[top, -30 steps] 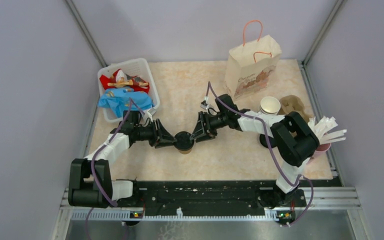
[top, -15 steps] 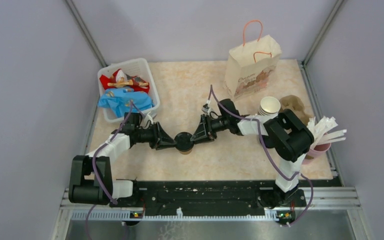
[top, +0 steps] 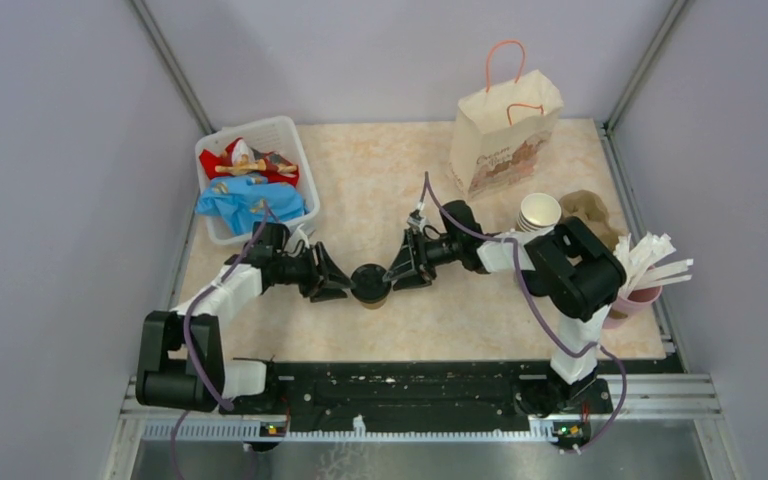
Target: Pack the takeout coffee
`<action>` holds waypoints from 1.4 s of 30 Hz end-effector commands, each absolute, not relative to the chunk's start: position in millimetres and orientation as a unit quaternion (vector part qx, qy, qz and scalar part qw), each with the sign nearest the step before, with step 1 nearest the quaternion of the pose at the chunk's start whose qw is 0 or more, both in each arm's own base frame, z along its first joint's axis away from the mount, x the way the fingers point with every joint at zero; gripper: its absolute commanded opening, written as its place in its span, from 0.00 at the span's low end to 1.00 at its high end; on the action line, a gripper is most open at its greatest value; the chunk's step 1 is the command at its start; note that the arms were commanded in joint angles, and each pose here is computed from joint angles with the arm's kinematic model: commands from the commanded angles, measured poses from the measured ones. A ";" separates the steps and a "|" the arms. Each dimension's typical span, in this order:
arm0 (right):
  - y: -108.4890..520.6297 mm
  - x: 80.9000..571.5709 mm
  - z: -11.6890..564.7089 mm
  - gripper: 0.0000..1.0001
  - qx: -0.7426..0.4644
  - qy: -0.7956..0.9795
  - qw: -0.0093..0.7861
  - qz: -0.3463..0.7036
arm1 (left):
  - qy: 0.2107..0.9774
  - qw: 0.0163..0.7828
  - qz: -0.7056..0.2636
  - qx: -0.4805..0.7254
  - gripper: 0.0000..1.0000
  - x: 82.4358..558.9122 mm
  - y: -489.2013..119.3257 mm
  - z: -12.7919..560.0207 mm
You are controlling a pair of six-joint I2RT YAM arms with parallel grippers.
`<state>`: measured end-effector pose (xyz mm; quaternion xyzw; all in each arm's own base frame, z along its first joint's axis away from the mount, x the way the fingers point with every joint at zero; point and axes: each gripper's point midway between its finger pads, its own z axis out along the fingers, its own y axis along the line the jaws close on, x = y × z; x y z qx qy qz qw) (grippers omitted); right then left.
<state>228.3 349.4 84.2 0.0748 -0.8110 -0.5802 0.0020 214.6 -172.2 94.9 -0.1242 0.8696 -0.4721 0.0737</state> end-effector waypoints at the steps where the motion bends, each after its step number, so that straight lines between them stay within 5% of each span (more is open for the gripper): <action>1: 338.7 243.5 81.4 0.60 0.064 -0.845 -0.025 -0.530 | 0.906 0.130 -0.387 -0.109 0.55 226.5 -151.6 88.3; 10: 341.6 239.7 97.4 0.64 0.081 -0.847 -0.029 -0.525 | 0.882 0.187 -0.428 -0.066 0.84 242.0 -160.9 143.5; 23: 366.9 229.3 98.5 0.53 0.064 -0.859 -0.054 -0.505 | 0.880 0.266 -0.390 -0.047 0.85 251.2 -148.1 199.5; 30: 368.0 219.3 125.5 0.64 0.071 -0.848 -0.078 -0.519 | 0.872 0.279 -0.400 -0.041 0.84 248.4 -150.0 214.7; 42: 380.2 199.6 107.5 0.66 0.071 -0.857 -0.051 -0.507 | 0.853 0.305 -0.422 -0.029 0.87 249.6 -154.9 250.1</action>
